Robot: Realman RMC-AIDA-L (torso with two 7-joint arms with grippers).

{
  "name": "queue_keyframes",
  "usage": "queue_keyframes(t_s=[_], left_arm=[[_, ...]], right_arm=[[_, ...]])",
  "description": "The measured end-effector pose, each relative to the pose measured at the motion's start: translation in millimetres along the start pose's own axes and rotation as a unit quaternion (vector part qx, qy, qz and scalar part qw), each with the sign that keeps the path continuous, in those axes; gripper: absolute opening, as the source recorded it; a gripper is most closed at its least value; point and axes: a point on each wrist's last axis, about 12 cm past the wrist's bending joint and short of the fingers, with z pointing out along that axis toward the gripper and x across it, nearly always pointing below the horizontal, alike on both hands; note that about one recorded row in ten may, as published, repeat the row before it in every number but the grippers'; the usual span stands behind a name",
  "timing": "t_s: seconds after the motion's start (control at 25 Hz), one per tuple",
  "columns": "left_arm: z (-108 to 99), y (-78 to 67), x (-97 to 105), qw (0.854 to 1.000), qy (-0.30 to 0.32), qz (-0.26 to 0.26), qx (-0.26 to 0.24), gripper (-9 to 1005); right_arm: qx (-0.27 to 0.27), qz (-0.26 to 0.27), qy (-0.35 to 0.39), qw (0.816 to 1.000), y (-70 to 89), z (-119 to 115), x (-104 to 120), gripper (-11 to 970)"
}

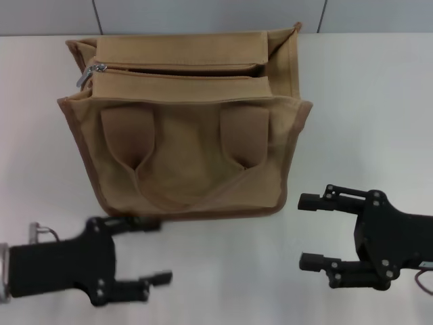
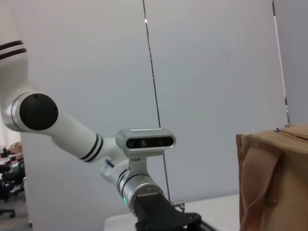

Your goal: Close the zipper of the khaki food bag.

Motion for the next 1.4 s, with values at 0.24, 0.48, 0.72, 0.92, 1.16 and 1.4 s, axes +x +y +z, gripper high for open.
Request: queue_keyframes(t_s=[0.24, 0.48, 0.72, 0.92, 1.16, 1.4], left_arm=[[-38, -7.2, 10, 0.977, -0.110, -0.002, -0.183, 797], [-64, -26.8, 17, 0.947, -0.155, 0.035, -0.279, 789], [-76, -20.4, 31, 0.881, -0.183, 0.013, -0.435, 781], [-46, 10.5, 30, 0.897, -0.160, -0.015, -0.412, 775], [-16, 29.6, 18, 0.921, -0.157, -0.010, -0.356, 767], [-8, 39.7, 8, 0.919, -0.178, -0.002, -0.352, 759]], right_arm=[[0.015, -0.005, -0.023, 1.000, 12.2, 12, 17, 771], [0.022, 0.008, -0.031, 0.999, 17.6, 16, 23, 771], [0.026, 0.007, -0.041, 0.999, 22.8, 18, 26, 770], [0.025, 0.003, -0.041, 0.999, 21.9, 20, 26, 769], [0.032, 0.009, -0.035, 0.999, 21.4, 23, 29, 767], [0.041, 0.005, -0.031, 0.999, 24.5, 29, 36, 765]])
